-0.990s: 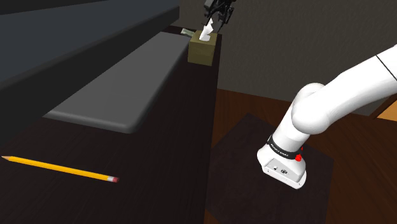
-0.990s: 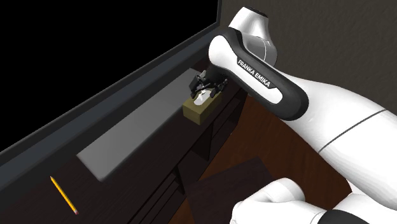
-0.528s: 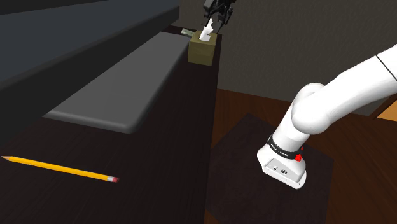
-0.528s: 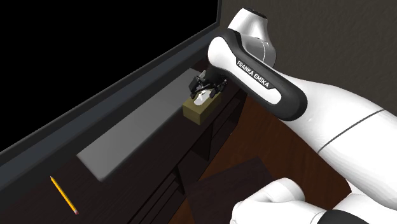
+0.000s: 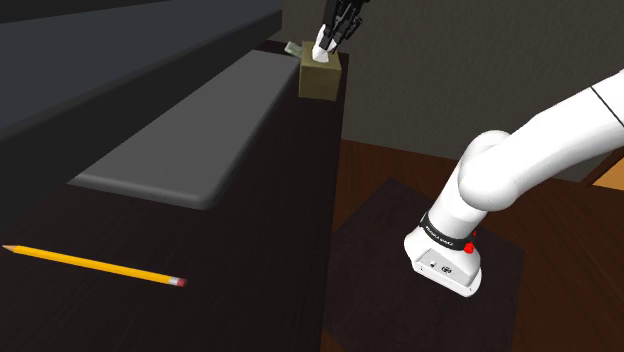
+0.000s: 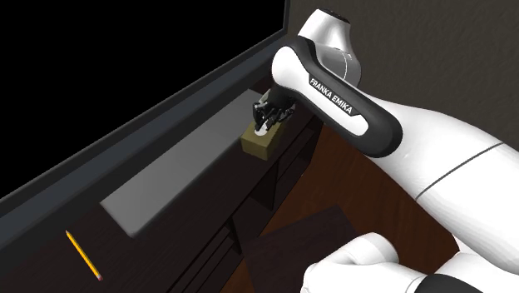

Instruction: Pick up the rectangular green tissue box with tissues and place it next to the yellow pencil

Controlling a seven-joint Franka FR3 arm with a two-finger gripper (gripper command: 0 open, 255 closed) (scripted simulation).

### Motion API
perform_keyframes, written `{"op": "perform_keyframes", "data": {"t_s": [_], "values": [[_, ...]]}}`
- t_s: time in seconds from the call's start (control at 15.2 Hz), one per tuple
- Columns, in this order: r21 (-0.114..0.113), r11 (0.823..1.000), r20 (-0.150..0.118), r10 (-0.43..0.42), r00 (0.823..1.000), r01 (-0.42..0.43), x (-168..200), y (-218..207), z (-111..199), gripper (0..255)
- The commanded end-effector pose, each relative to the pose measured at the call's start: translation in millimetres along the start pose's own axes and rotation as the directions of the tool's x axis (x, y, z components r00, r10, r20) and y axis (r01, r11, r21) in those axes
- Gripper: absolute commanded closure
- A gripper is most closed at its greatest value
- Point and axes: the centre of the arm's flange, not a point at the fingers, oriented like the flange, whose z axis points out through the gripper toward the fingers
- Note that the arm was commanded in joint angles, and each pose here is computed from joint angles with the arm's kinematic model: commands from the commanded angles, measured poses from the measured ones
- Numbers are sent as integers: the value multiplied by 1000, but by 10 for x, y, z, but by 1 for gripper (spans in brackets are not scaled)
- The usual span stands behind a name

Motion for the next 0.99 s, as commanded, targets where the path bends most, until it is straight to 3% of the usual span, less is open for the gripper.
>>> {"op": "perform_keyframes", "data": {"t_s": [0.0, 0.92], "values": [[-2, 1000, 6, 0, 1000, 0, 3, 1, 22, 255], [-2, 1000, 5, 0, 1000, 0, 105, -232, -603, 255]]}}
